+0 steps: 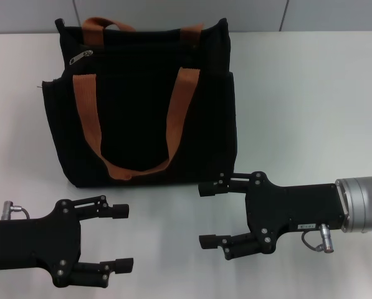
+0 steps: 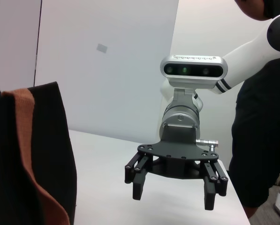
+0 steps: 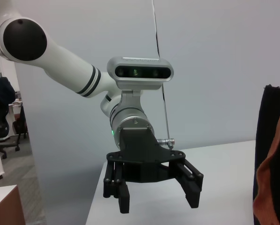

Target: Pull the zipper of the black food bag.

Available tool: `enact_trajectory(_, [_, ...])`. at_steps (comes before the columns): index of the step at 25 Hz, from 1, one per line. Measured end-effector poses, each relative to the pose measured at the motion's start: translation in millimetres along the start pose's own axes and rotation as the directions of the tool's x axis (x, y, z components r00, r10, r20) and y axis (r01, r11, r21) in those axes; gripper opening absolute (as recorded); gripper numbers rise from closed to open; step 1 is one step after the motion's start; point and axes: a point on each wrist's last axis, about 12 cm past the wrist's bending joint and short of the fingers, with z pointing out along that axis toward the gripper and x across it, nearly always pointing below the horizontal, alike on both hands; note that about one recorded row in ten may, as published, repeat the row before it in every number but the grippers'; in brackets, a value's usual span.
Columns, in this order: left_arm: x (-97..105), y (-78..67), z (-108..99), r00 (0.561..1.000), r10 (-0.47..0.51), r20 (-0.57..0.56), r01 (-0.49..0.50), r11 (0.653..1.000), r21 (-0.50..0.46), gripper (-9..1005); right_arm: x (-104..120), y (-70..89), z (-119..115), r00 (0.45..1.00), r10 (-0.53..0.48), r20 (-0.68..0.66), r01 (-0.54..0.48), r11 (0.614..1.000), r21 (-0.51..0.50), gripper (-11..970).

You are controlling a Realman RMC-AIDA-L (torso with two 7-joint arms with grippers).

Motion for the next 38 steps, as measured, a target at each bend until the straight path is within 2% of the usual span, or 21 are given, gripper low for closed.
enact_trajectory(18, [-1.5,0.8,-1.6,1.0,0.004,0.014,-0.003,1.0,-0.012,809,-0.3,-0.3,0.2,1.0,-0.013,0.002,0.013,1.0,0.001,810])
enact_trajectory(21, [-4.3,2.4,-3.3,0.999,0.01,0.043,-0.009,0.999,-0.036,806,0.0,0.0,0.2,1.0,-0.013,0.002,0.013,1.0,0.001,808])
enact_trajectory(25, [-11.8,5.9,-11.9,0.99,0.051,0.13,-0.035,0.992,-0.121,801,0.5,0.4,-0.2,1.0,-0.011,0.002,0.011,1.0,0.003,806])
enact_trajectory(29, [-20.8,7.6,-31.9,0.955,0.141,0.261,-0.061,0.954,-0.292,797,0.7,0.5,-0.3,1.0,-0.011,0.002,0.011,1.0,0.004,803])
enact_trajectory(30, [-20.8,7.6,-31.9,0.955,0.141,0.261,-0.061,0.954,-0.292,796,0.8,0.6,-0.4,1.0,-0.011,0.002,0.011,1.0,0.004,803])
enact_trajectory(31, [-22.4,8.0,-38.2,0.944,0.16,0.289,-0.055,0.938,-0.342,795,0.8,0.6,-0.4,1.0,-0.011,0.002,0.011,1.0,0.004,802])
enact_trajectory(32, [-25.1,9.4,-53.2,0.919,0.197,0.341,-0.027,0.895,-0.446,793,1.0,0.7,-0.5,1.0,-0.01,0.002,0.01,1.0,0.004,802])
enact_trajectory(35, [-27.5,12.7,-65.2,0.912,0.213,0.35,-0.009,0.865,-0.502,790,1.7,1.3,-0.9,1.0,-0.008,0.002,0.008,1.0,0.006,800])
enact_trajectory(38, [-32.5,24.7,-80.4,0.93,0.204,0.305,-0.003,0.835,-0.55,787,2.1,1.7,-1.2,1.0,-0.007,0.002,0.007,1.0,0.008,798])
